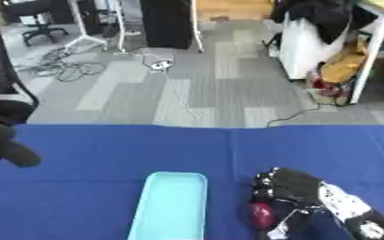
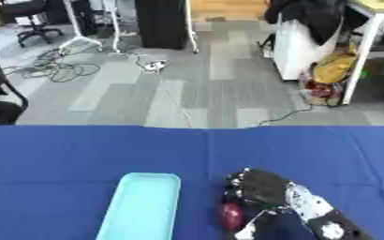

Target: Pick up objects on the table and place them in the box.

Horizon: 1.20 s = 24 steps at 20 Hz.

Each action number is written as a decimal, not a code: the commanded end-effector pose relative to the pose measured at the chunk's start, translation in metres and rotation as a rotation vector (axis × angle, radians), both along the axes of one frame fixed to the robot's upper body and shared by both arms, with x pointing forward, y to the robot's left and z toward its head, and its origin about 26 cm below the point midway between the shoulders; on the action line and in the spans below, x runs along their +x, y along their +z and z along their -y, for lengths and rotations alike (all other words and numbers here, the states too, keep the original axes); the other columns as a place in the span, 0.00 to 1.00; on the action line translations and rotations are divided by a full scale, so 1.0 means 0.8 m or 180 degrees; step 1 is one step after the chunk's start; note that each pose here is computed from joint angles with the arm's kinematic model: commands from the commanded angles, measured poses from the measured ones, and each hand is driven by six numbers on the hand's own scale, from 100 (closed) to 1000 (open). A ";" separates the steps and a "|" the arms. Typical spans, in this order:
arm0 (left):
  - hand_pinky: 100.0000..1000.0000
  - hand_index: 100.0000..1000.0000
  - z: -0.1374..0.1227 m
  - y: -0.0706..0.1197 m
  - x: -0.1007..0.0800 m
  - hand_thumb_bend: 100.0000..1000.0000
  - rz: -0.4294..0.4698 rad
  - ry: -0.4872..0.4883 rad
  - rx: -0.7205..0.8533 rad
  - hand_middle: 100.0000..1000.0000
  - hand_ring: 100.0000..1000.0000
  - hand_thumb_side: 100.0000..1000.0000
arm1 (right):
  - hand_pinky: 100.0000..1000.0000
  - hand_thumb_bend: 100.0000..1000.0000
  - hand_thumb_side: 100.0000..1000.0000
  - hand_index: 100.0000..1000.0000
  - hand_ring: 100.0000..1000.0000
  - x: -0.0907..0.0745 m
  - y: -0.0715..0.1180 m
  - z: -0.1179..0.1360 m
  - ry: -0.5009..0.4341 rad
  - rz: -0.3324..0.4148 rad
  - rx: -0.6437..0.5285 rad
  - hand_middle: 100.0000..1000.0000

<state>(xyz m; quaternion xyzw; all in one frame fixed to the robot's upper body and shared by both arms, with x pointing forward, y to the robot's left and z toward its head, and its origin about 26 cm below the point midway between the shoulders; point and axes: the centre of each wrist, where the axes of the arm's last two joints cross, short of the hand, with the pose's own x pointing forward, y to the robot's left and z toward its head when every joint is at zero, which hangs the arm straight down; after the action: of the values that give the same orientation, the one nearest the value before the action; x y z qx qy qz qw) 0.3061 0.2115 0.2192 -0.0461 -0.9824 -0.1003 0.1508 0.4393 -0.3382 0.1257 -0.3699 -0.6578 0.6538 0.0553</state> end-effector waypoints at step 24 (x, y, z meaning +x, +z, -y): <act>0.38 0.70 -0.006 0.001 -0.004 0.37 0.0016 0.0019 0.0119 0.56 0.42 0.78 | 0.00 0.05 0.64 0.21 0.00 -0.012 0.066 -0.017 0.0847 -0.0659 0.1137 0.00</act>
<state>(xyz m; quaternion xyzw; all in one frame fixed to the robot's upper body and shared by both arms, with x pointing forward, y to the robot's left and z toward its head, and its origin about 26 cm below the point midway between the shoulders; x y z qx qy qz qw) 0.3051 0.2137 0.2140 -0.0437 -0.9801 -0.1068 0.1612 0.4295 -0.3205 0.1553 -0.1915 -0.7919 0.5680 0.1166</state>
